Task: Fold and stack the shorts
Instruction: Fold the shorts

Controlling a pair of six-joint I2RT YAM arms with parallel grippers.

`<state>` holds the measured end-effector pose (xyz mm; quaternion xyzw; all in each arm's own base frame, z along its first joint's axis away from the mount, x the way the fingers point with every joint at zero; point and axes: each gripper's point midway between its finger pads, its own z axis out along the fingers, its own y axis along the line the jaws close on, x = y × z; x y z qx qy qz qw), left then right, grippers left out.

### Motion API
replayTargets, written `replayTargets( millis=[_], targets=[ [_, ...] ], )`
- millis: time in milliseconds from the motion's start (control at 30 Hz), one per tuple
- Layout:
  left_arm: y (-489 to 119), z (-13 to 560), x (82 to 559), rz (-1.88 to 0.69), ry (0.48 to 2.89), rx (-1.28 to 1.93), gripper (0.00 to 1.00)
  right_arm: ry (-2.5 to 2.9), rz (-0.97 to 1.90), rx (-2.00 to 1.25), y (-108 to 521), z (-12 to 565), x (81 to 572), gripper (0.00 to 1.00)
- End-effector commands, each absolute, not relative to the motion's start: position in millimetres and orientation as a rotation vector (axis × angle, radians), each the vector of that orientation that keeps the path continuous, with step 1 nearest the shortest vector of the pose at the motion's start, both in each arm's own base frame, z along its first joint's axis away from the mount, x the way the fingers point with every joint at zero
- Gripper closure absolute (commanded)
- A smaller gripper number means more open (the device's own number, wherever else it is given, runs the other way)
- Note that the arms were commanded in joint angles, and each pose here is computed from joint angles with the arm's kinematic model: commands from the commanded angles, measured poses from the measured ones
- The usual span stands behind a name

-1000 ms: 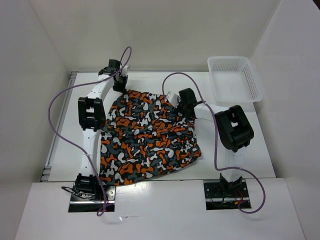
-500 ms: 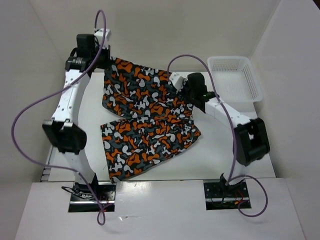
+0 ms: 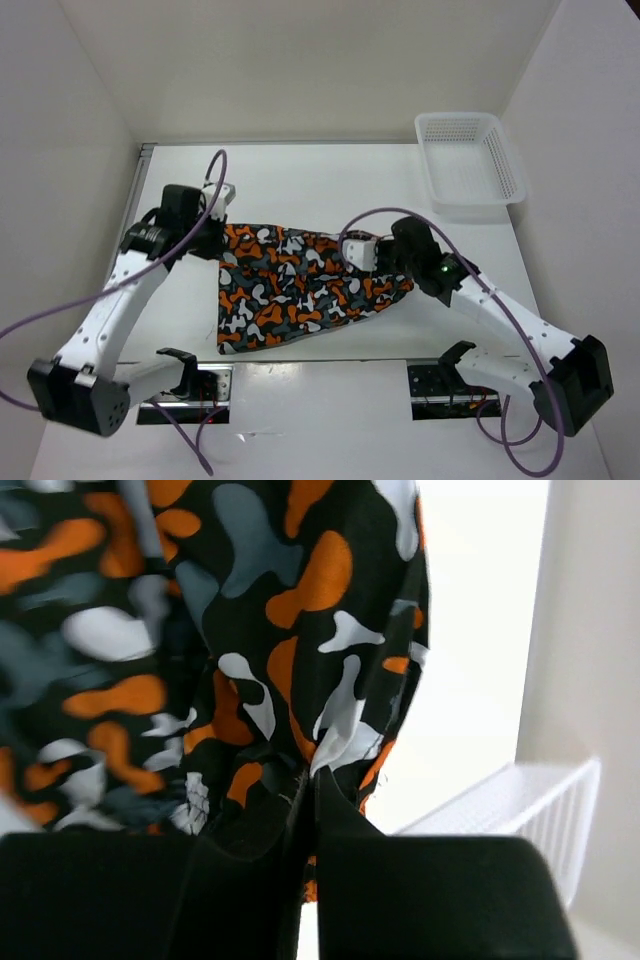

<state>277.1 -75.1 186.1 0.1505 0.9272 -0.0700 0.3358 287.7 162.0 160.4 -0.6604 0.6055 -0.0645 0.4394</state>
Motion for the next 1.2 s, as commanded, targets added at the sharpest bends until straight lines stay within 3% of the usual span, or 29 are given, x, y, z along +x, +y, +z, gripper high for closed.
replayTargets(
  millis=[0, 33, 67, 133, 233, 400, 567, 667, 867, 1167],
  targets=[
    [-75, 201, 243, -0.213, 2.341, 0.420, 0.87, 1.374, -0.115, -1.800, 168, 159, 248, 0.92],
    [-77, 195, 227, -0.231, 2.373, 0.446, 0.76, 1.366, -0.091, -1.823, 169, 155, 239, 0.66],
    [-79, 192, 217, -0.248, 2.379, 0.467, 0.57, 1.352, -0.070, -1.839, 170, 155, 232, 0.51],
    [-76, 186, 196, -0.251, 2.408, 0.482, 0.42, 1.322, -0.033, -1.871, 171, 160, 214, 0.27],
    [-72, 180, 177, -0.261, 2.456, 0.491, 0.30, 1.322, 0.020, -1.804, 175, 183, 206, 0.14],
    [-74, 163, 177, -0.275, 2.500, 0.500, 0.20, 1.381, 0.131, -1.656, 196, 217, 214, 0.11],
    [-73, 101, 192, -0.222, 2.768, 0.515, 0.12, 1.548, 0.270, -1.810, 231, 172, 220, 0.07],
    [-51, 80, 230, 0.006, 2.766, 0.456, 0.10, 1.567, 0.277, -1.912, 234, 153, 213, 0.05],
    [-50, 62, 247, -0.037, 2.825, 0.400, 0.03, 1.744, 0.223, -2.013, 207, 113, 212, 0.03],
    [-40, 28, 266, -0.079, 2.919, 0.306, 0.00, 1.897, 0.210, -1.893, 183, 85, 226, 0.18]
  ],
)
